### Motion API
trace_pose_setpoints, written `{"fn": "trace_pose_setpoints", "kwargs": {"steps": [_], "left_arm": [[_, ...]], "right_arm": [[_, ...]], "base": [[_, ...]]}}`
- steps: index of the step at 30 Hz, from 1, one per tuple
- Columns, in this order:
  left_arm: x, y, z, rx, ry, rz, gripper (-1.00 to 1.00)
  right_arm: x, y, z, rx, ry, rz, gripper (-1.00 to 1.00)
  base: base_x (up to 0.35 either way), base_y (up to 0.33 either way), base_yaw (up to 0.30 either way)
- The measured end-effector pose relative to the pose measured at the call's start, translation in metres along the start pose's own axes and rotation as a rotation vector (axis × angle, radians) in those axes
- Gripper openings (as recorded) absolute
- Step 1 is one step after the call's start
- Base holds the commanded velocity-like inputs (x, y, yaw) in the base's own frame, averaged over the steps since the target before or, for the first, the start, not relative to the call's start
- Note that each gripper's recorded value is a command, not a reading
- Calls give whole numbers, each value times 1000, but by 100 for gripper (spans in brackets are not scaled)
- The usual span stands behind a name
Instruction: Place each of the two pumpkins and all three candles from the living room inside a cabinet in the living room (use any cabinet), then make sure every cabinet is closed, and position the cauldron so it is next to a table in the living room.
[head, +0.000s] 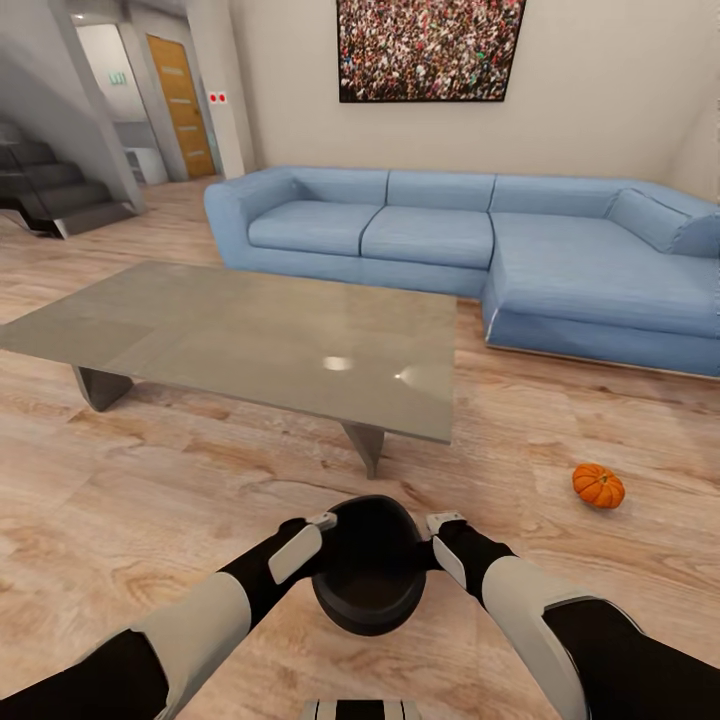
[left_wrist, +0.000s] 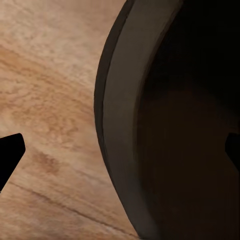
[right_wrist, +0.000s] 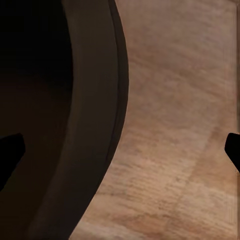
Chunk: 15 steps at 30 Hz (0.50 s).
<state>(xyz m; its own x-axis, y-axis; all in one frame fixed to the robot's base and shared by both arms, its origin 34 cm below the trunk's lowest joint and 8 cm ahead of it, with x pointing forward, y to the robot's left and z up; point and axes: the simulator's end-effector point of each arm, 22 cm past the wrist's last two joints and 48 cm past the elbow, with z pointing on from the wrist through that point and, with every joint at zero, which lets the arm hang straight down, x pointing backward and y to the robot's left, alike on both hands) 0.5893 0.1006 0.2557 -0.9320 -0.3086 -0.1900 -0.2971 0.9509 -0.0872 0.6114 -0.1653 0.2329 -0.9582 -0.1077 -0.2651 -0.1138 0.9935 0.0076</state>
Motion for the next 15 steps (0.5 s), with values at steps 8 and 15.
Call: {"fn": "trace_pose_setpoints", "kwargs": {"steps": [8, 15], "left_arm": [[-12, -7, -17, 17, -33, 0, 100], [-20, -7, -30, 19, -56, -5, 100]], "right_arm": [[-17, -4, -16, 6, -41, 2, 100], [-28, -6, -30, 12, -69, 1, 100]], "base": [[0, 0, 0], [0, 0, 0]]}}
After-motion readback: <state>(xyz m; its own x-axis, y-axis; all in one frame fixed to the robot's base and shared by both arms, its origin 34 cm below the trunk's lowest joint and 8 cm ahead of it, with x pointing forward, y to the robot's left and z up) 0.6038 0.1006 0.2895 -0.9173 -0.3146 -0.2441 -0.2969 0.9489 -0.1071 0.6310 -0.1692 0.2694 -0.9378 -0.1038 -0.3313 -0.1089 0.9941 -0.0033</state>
